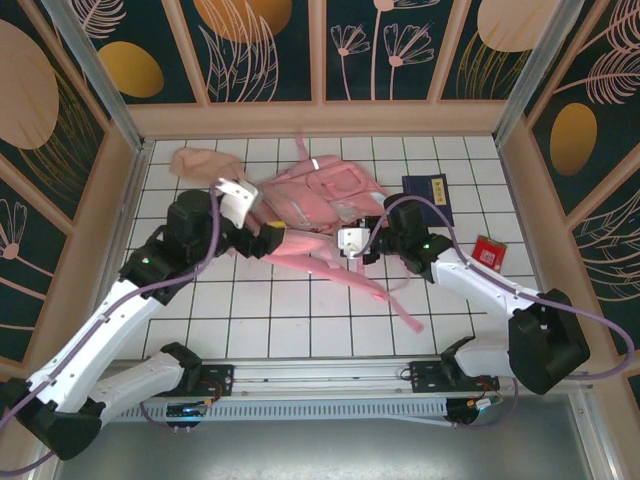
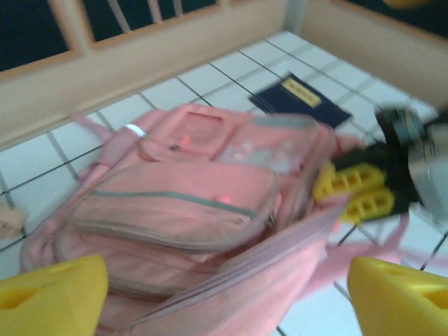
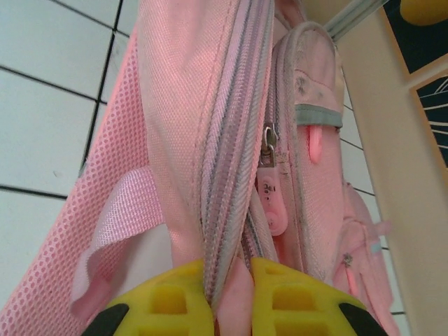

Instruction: Pack the student bag

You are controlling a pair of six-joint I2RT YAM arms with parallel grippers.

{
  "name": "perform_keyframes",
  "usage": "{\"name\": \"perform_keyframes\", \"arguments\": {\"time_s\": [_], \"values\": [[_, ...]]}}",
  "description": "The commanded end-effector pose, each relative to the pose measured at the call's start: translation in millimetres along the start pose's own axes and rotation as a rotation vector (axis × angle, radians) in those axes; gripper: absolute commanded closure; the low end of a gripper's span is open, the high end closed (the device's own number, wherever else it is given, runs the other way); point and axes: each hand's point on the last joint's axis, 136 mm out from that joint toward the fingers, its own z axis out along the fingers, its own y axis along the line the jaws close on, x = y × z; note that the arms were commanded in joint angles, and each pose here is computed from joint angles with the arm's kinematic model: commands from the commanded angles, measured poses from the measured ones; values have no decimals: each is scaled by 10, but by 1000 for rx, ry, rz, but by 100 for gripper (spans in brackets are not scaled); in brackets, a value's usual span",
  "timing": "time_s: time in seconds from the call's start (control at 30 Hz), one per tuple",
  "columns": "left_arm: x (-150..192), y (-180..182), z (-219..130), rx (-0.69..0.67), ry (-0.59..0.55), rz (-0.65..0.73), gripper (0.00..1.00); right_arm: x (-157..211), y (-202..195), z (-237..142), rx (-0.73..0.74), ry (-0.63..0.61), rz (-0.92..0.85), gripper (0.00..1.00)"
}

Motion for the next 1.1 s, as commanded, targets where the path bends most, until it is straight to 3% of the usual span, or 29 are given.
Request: {"name": "perform_keyframes", "arguments": {"time_s": [0.0, 0.13, 0.23, 0.3, 0.4, 0.5, 0.63, 0.7, 0.8, 0.87, 1.0, 1.07], "values": [[267, -215, 313, 134, -10, 338, 16, -232, -268, -78, 47, -68, -193, 100], [521, -242, 580, 158, -10, 619, 16, -191, -130, -99, 14, -62, -205, 100], [646, -146, 732, 115, 6, 691, 16, -124, -26, -116, 11, -42, -200, 100], [841, -135, 814, 130, 54, 743, 22, -95, 17, -128, 12, -33, -195, 100], [1032, -123, 912, 132, 109, 769, 59, -25, -82, -189, 83, -25, -129, 97], [893, -190, 926, 146, 87, 673, 100, -83, -308, -291, 212, -58, 55, 71], [770, -333, 855, 199, 19, 520, 100, -198, -720, -617, 392, -154, 561, 39], [739, -363, 814, 202, -13, 444, 100, -161, -847, -776, 446, -152, 833, 35], [723, -362, 754, 189, -44, 362, 100, 154, -784, -932, 523, -52, 1260, 34], [699, -320, 728, 160, -51, 313, 100, 537, -603, -1065, 636, 55, 1651, 35], [582, -228, 680, 102, -68, 195, 100, 925, -15, -1233, 639, 262, 2322, 36], [543, -221, 677, 99, -85, 128, 100, 850, 245, -1151, 562, 273, 2585, 35]]}}
